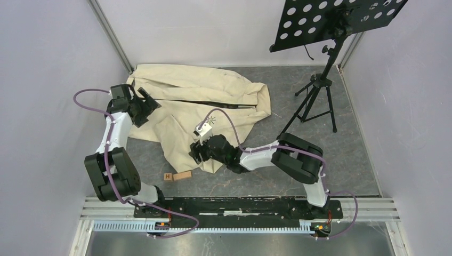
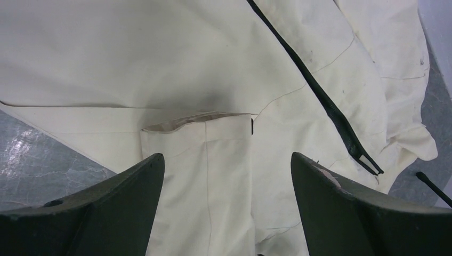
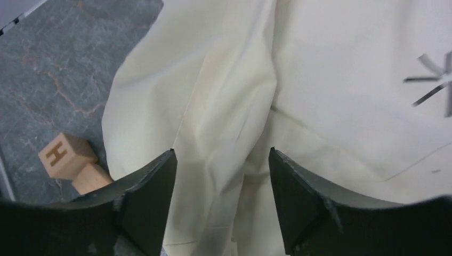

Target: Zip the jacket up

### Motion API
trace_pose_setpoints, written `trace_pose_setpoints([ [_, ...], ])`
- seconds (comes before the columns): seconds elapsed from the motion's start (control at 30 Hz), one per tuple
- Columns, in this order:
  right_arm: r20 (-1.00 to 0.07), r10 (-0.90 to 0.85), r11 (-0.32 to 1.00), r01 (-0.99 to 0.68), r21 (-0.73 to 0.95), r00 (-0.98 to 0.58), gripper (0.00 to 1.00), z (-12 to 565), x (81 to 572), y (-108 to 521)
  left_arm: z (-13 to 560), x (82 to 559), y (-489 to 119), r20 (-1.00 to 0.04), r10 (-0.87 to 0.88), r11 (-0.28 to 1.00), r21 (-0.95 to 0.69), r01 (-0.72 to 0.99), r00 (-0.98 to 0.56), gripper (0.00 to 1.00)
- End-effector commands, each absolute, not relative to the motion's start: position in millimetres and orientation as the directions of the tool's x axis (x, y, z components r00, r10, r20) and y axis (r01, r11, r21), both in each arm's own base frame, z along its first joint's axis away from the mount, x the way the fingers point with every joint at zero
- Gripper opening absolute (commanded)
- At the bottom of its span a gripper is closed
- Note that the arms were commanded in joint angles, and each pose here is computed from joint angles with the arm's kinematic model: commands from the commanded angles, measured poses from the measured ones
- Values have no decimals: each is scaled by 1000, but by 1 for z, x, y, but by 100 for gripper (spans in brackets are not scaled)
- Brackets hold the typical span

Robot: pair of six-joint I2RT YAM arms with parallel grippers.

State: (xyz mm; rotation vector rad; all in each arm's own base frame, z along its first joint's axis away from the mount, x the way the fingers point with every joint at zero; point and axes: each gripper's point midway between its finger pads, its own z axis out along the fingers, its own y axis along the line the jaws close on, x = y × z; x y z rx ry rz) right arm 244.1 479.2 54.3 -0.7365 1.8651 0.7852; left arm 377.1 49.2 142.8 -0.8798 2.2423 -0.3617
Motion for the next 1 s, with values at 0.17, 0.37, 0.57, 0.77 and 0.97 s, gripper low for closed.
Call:
trace_pose_setpoints([
  [0.17, -963, -258, 691, -712, -125, -81, 92, 161, 325, 465, 180, 388, 60, -594, -632, 775, -475, -416, -499, 97],
  [0.37, -908, -418, 679, -671, -297, -21, 96, 154, 383, 451, 199, 397, 64, -637, -620, 784, -479, -396, -457, 100],
  [0.57, -846, -533, 647, -658, -387, -26, 97, 130, 437, 461, 202, 407, 60, -630, -636, 772, -519, -367, -445, 100],
  [0.77, -829, -558, 641, -649, -410, -27, 97, 107, 469, 464, 191, 409, 49, -608, -621, 780, -539, -318, -494, 100],
  [0.97, -823, -566, 623, -677, -392, -46, 96, 76, 483, 467, 166, 407, 44, -571, -627, 772, -545, -327, -530, 100],
])
